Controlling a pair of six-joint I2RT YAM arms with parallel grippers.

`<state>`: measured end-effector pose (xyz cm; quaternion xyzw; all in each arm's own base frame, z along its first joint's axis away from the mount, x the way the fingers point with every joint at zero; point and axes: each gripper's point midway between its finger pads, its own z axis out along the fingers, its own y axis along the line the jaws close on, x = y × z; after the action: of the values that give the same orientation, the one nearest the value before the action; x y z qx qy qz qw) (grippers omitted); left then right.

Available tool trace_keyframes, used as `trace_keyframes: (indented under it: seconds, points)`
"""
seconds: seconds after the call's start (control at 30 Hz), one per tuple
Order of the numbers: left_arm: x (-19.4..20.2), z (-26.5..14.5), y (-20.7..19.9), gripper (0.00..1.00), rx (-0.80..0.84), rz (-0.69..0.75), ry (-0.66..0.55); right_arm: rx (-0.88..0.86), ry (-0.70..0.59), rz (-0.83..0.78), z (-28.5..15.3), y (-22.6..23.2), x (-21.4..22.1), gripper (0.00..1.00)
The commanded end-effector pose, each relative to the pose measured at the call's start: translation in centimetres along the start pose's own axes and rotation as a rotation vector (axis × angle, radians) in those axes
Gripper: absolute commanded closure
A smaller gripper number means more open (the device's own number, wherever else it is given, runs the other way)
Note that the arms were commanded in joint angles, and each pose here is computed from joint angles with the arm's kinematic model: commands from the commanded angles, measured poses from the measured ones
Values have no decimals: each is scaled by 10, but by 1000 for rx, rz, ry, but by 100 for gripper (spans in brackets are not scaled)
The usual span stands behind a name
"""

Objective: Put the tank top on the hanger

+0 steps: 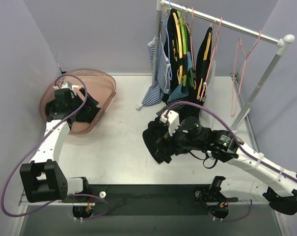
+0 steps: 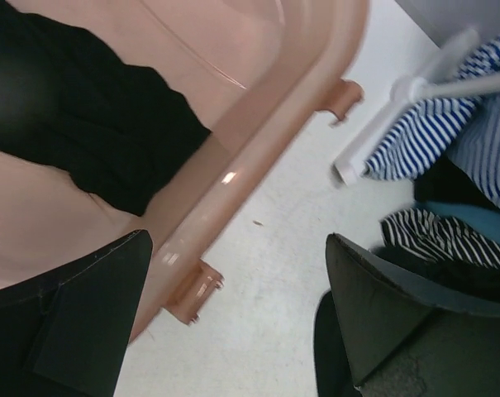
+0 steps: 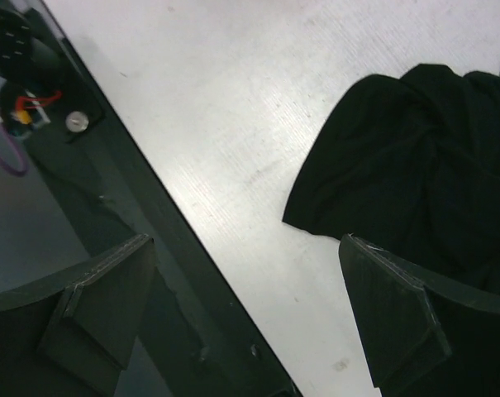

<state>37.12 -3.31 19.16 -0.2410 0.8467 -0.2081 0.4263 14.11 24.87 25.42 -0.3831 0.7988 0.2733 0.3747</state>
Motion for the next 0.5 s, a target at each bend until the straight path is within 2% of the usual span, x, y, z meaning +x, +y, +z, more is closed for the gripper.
trace_keyframes:
  seconds: [0.0, 0.13, 0.17, 0.3, 0.47]
  points:
    - [-52, 13, 16, 3, -170, -40, -137, 127, -21, -14, 24, -21, 2, 0]
    - [-63, 26, 42, 6, -341, -47, -143, 118, -19, 2, 35, -20, 8, 0]
    - [-67, 28, 47, 13, -373, -50, -145, 118, -19, 5, 36, -20, 9, 0]
    - [-66, 40, 85, 20, -600, -88, -135, 131, -22, 22, 39, -23, 15, 0]
    - [-57, 65, 100, 32, -661, -83, -60, 127, -19, 52, 42, -22, 24, 0]
